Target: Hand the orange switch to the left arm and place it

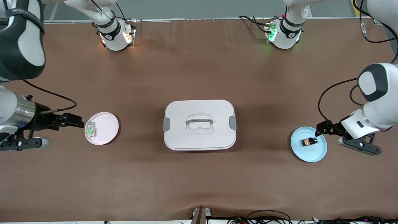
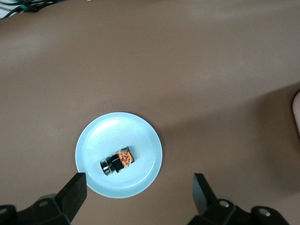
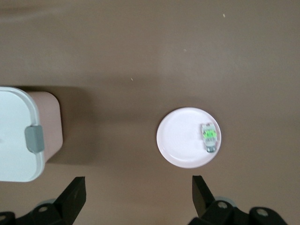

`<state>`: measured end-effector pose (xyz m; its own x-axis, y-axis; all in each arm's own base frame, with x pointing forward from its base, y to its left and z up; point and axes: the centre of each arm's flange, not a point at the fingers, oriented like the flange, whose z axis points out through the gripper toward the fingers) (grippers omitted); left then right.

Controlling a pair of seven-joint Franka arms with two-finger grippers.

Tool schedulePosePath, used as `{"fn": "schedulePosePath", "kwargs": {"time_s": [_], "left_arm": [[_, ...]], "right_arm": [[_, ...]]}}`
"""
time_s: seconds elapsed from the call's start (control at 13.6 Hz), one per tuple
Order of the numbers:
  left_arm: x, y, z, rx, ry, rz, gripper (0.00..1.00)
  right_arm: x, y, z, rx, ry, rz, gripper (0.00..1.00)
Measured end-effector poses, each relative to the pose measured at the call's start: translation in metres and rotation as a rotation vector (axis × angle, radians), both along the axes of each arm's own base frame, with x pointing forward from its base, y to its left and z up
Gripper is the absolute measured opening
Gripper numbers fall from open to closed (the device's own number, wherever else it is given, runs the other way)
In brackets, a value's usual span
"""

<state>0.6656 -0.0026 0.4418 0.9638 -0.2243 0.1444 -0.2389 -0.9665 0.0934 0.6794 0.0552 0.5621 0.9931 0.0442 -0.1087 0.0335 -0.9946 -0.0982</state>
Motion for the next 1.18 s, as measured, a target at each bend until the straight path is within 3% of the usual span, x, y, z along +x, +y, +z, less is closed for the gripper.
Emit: {"fn": "schedulePosePath", "kwargs": {"time_s": [0.15,0.59,0.88,1.18], "left_arm": [[-0.009,0.003,0.017,-0.004,0.031,0.113,1.0],[-0.045,0.013,0.077,0.013,0.113,0.311,1.0],[-0.07,0.009,0.13,0.031,0.136,0.324,1.0],[-0.078,0.005,0.164,0.046,0.136,0.311,1.0]], "right_arm": [[-0.006,-0.02,-0.001,-0.004,0.049,-0.021,1.0],[-0.01,-0.032,-0.007,-0.006,0.091,-0.035,1.0],[-0.01,-0.035,-0.011,-0.009,0.101,-0.039,1.0],[-0.01,-0.042,-0.013,-0.023,0.103,-0.049,1.0]]}}
